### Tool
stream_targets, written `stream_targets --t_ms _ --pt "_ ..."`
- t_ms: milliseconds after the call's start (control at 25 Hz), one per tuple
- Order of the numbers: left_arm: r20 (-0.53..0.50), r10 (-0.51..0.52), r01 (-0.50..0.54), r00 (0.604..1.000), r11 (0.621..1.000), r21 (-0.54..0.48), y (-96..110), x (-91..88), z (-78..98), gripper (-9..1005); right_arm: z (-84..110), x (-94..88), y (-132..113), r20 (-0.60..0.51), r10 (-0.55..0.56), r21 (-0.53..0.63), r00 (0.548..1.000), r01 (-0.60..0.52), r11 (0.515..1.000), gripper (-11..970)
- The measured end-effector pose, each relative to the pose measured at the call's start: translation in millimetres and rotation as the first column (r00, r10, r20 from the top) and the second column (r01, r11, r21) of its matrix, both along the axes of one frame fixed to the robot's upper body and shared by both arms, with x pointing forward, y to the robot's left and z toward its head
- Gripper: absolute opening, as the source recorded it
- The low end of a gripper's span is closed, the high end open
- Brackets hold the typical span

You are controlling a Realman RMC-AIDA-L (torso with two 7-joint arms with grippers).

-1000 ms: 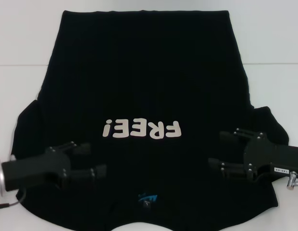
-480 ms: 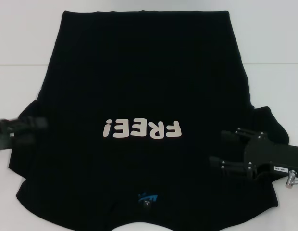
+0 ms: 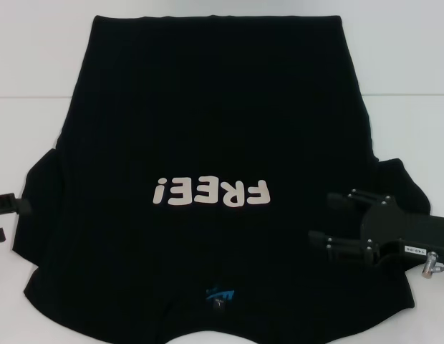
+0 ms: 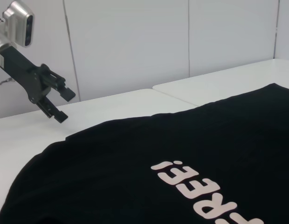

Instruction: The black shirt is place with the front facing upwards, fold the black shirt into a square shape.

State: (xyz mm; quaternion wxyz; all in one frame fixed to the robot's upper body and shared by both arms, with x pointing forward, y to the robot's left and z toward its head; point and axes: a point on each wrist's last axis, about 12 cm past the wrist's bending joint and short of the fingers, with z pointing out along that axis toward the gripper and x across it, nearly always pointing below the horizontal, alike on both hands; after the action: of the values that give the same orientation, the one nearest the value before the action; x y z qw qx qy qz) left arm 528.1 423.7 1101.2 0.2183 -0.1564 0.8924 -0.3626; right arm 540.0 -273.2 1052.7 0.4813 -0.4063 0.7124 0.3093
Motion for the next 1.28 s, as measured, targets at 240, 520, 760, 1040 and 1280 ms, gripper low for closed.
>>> stream_targets --t_ms 240,520,760,1040,1280 --pt "0.001 0.005 -0.005 1.0 0.998 0.055 -5 10.0 -7.3 946 0.1 1.5 2 -0.001 0.003 0.002 1.0 -0.003 1.0 852" --pt "0.025 0.031 -0.034 0.999 0.99 0.134 -7 22.2 -13.7 946 0.2 1.9 2 0.0 0.0 0.002 1.0 0.0 1.0 852" --pt "0.055 0.047 -0.055 0.997 0.985 0.161 -9 30.0 -14.8 945 0.1 1.8 2 -0.001 -0.001 0.003 1.0 0.001 1.0 852" --pt "0.055 0.03 -0.039 0.998 0.987 0.155 -19 33.8 -19.5 946 -1.7 0.5 4 -0.01 0.001 0.008 1.0 -0.001 1.0 852" --pt "0.051 0.025 -0.032 0.998 0.988 0.153 -21 33.7 -20.9 945 -1.7 0.0 4 -0.011 0.007 0.009 1.0 -0.007 1.0 852"
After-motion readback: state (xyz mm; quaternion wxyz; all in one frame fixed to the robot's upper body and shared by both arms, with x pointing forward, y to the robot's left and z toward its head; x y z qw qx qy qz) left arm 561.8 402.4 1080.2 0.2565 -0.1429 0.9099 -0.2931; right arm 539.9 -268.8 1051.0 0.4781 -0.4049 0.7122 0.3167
